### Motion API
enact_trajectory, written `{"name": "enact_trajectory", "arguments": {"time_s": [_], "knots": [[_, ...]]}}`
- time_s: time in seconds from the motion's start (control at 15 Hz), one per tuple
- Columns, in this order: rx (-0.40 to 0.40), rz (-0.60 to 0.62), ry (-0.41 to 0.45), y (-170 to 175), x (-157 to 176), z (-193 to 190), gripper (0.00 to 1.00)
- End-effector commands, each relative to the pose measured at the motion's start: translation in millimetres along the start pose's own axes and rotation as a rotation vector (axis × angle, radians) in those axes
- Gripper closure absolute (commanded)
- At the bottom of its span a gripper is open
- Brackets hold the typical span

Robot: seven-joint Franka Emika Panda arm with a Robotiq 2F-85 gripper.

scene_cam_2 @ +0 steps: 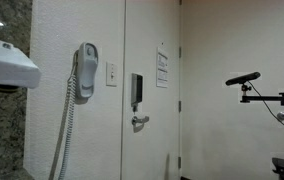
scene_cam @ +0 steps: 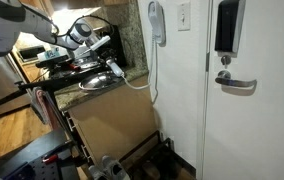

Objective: Unhang the phone receiver, put it on the counter, and then press the button of the thing on the wall

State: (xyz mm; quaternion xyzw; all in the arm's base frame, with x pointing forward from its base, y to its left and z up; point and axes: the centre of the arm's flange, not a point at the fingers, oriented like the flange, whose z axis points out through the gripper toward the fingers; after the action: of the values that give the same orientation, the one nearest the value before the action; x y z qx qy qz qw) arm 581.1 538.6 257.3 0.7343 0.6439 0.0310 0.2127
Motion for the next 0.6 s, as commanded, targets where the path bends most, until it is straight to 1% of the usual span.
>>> {"name": "enact_trajectory", "arguments": {"time_s": [0.0,0.27,0.53], "knots": [[0.025,-0.102,0.011,16.4,29.1,-6.3,0.62],[0.081,-0.213,0.057,10.8,39.6,7.9,0.62],[0.141,-0.254,0.052,6.4,36.4,24.7,0.62]]}}
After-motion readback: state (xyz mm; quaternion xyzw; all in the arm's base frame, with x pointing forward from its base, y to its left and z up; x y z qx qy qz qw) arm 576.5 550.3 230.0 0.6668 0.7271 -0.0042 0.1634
